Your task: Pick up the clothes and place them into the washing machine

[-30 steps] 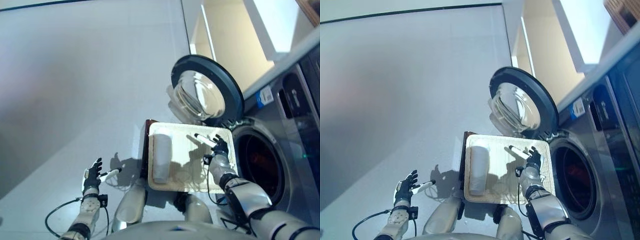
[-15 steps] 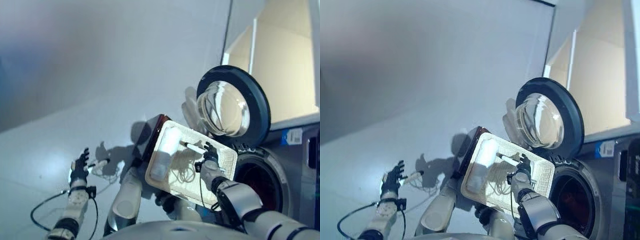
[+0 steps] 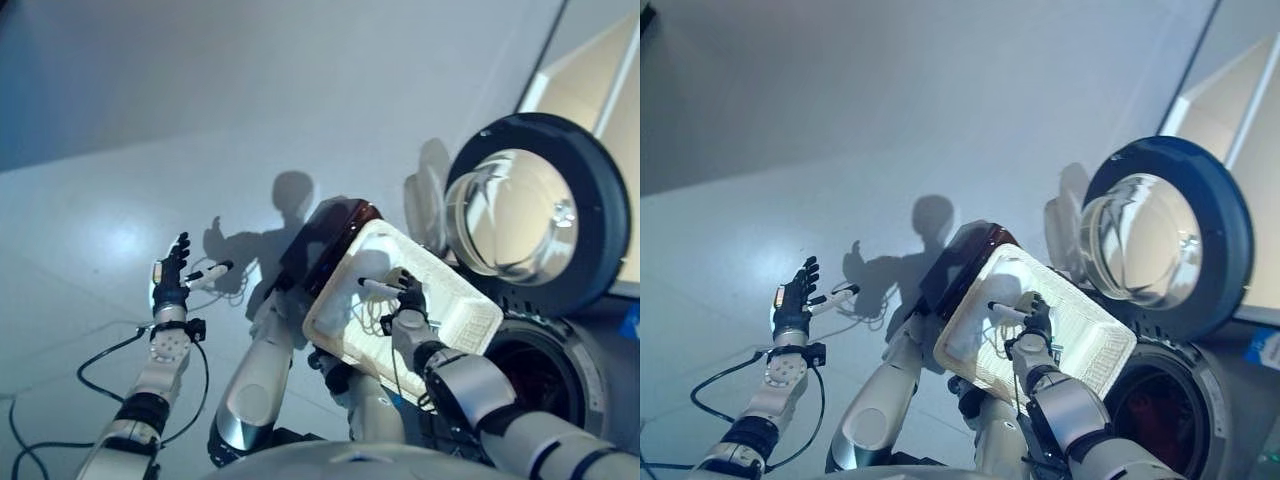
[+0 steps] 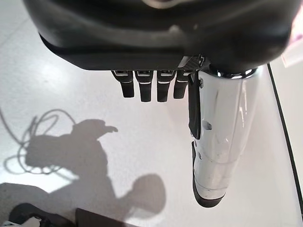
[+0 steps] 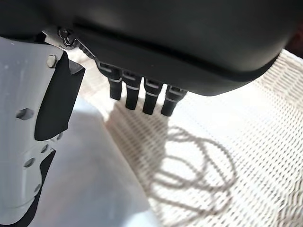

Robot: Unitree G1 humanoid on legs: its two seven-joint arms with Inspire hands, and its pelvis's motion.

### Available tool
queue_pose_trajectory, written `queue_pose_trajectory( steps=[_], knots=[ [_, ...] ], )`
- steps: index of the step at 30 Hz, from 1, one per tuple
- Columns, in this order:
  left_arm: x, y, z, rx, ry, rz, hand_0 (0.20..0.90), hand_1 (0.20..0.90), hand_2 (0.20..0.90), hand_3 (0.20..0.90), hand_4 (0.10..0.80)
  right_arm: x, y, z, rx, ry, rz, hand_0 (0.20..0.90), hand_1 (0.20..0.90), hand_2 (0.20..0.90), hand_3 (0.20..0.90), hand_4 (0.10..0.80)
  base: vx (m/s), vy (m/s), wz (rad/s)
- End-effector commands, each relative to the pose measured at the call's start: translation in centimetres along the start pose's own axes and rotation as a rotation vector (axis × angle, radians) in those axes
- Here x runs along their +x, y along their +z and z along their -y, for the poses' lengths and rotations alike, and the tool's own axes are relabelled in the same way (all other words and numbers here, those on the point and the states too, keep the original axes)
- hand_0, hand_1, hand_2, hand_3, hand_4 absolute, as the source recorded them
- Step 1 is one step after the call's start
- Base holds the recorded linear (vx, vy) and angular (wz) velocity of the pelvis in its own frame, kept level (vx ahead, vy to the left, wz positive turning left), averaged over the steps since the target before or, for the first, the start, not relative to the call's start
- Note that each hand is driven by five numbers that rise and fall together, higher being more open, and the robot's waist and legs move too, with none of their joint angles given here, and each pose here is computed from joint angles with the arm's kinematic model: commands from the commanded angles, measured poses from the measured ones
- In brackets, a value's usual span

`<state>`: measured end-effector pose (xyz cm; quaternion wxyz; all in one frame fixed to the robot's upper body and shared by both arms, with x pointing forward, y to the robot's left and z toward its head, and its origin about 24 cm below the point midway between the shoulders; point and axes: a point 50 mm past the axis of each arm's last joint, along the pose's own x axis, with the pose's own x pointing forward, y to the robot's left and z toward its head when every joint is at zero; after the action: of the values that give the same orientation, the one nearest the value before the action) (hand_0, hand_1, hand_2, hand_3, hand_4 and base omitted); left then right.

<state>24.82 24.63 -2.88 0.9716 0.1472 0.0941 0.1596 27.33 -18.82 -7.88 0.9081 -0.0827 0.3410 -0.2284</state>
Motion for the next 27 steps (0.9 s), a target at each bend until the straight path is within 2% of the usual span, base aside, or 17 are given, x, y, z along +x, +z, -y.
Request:
queue_pose_trajectory(
  steps=[1,3,10,17,19,24,27],
  knots=[
    [-0.1,2.5,-0.2,-0.008,0.017,0.151,0.9,0.9,0.9,0.9,0.8,0.7,-2.2,3.6,-0.038,-0.14,-0.06,0.9,0.9,0.9,0.9,0.8,0.01,0.019,0.42],
    [0.0,2.7,0.1,-0.003,0.009,0.156,0.9,0.9,0.9,0.9,0.8,0.7,-2.1,3.8,-0.067,-0.152,-0.055,0.9,0.9,0.9,0.9,0.8,0.006,0.018,0.32],
    [0.1,3.1,0.8,0.015,-0.007,0.168,0.9,0.9,0.9,0.9,0.8,0.2,-0.1,1.0,-0.138,-0.107,0.024,0.9,0.9,0.9,0.9,0.8,0.016,0.018,0.25],
    [-0.3,1.0,0.4,0.078,-0.022,0.082,0.9,0.9,0.9,0.9,0.8,-1.4,0.3,-2.9,-0.2,0.02,0.098,0.9,0.9,0.9,0.9,0.8,0.042,0.019,0.18],
    [-0.5,0.2,0.1,0.095,-0.013,0.05,0.9,0.9,0.9,0.9,0.8,-1.8,0.5,-3.6,-0.213,0.041,0.119,0.2,0.2,0.2,0.2,0.3,0.023,0.032,0.06],
    [-0.6,-0.9,-0.8,0.136,0.015,0.004,0.9,0.9,0.9,0.9,0.8,-1.8,-0.2,-3.5,-0.235,0.036,0.114,0.2,0.2,0.2,0.2,0.3,0.011,0.024,-0.01],
    [-0.7,-1.4,-1.6,0.154,0.044,-0.017,0.9,0.9,0.9,0.9,0.8,-1.1,-1.1,-1.5,-0.238,-0.029,0.075,0.2,0.2,0.2,0.2,0.3,0.007,0.028,-0.1]
  ],
)
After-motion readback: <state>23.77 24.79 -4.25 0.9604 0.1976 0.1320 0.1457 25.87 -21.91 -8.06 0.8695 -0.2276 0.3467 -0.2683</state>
